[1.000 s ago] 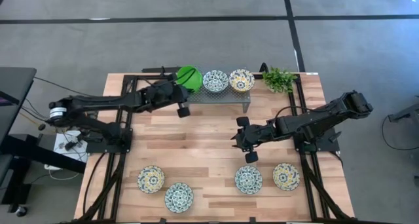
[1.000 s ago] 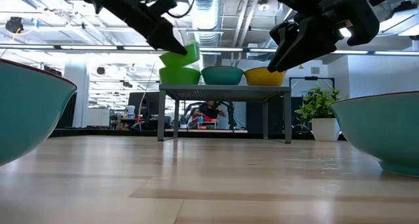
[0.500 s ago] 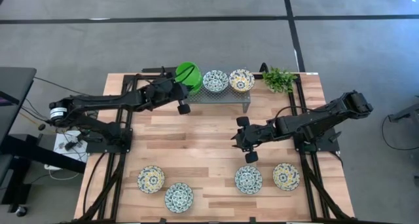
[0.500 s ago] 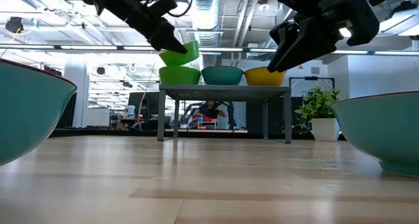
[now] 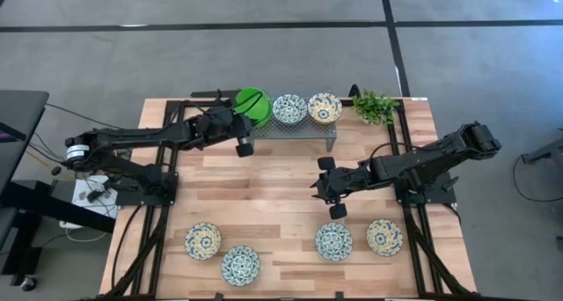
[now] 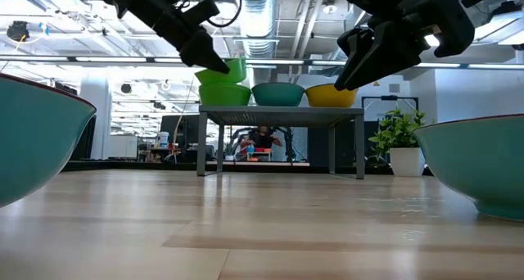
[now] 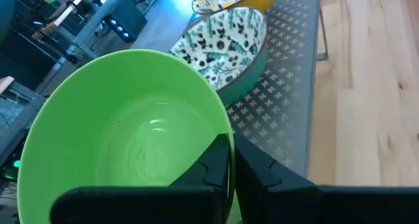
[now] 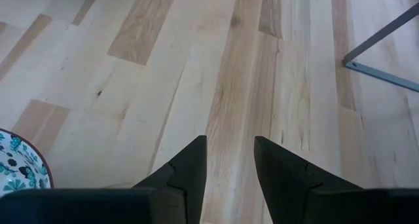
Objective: Pick & Place Mini bowls
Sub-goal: Stack the green bowl on top of the green bowl on the shelf, then stack the right green patterned bowl on top of the green patterned bowl on the shelf, then stack the right yellow patterned bowl on top of the yellow patterned bowl on the shelf
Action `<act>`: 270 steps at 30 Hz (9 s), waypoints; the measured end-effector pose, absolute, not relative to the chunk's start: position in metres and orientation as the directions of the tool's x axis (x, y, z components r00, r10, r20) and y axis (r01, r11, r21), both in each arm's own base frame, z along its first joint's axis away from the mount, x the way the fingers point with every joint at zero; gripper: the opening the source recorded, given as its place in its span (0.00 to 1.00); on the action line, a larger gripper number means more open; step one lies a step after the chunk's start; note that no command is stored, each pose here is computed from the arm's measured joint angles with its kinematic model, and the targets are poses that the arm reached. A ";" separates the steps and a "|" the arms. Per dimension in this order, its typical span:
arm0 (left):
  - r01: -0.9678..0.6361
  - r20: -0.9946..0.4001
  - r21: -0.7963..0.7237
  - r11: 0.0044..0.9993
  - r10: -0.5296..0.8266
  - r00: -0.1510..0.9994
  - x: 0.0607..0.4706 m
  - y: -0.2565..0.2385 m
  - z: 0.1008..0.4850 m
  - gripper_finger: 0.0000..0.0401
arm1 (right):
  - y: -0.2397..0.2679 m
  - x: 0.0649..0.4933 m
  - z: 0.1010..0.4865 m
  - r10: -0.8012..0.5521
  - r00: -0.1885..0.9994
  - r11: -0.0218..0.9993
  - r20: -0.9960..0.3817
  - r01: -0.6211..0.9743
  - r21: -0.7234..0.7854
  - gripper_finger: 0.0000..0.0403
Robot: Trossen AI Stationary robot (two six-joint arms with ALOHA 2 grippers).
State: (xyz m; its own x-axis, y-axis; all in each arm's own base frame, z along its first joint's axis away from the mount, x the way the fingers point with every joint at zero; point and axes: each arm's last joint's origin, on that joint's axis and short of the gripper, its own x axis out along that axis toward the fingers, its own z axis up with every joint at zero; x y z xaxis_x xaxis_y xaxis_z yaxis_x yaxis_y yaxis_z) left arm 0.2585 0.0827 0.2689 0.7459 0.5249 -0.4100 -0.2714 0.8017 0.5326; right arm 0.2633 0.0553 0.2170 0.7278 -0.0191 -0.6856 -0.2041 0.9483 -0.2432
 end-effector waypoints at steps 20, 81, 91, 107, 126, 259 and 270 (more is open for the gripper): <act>-0.262 -0.413 0.520 0.813 0.508 0.756 0.258 0.086 0.269 0.20 | 0.055 0.263 0.217 -0.020 0.728 0.948 -0.686 -0.205 -0.244 0.31; 0.089 -0.509 0.202 0.975 0.027 0.860 0.255 -0.066 0.262 0.29 | 0.094 0.245 0.170 0.374 0.358 0.923 -0.856 -0.056 0.380 0.30; 0.085 -0.510 0.202 0.976 0.031 0.860 0.255 -0.065 0.262 0.29 | 0.095 0.250 0.156 0.362 0.325 0.929 -0.874 -0.044 0.368 0.30; 0.085 -0.510 0.202 0.976 0.031 0.860 0.255 -0.065 0.262 0.29 | 0.093 0.244 0.184 0.380 0.427 0.920 -0.821 -0.084 0.383 0.30; 0.086 -0.510 0.202 0.976 0.030 0.860 0.255 -0.065 0.262 0.29 | 0.091 0.250 0.158 0.289 0.352 0.956 -0.890 -0.066 0.285 0.28; -0.017 -0.417 0.118 0.993 0.065 0.907 0.249 -0.069 0.234 0.29 | -0.113 0.334 0.402 -0.109 0.390 0.963 -0.914 0.269 0.000 0.20; -0.017 -0.417 0.117 0.993 0.065 0.907 0.249 -0.069 0.234 0.29 | -0.024 0.292 0.436 -0.039 0.425 0.996 -0.904 0.092 0.000 0.19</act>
State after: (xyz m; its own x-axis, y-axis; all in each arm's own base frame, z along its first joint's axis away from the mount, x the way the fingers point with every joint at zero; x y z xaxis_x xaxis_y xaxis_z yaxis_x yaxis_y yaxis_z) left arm 0.2487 -0.0689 0.2337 0.9066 0.0650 -0.4169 -0.0172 0.9929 0.1174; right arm 0.2919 -0.0240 0.4357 0.4250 -0.0390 -0.9043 0.0916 0.9958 0.0001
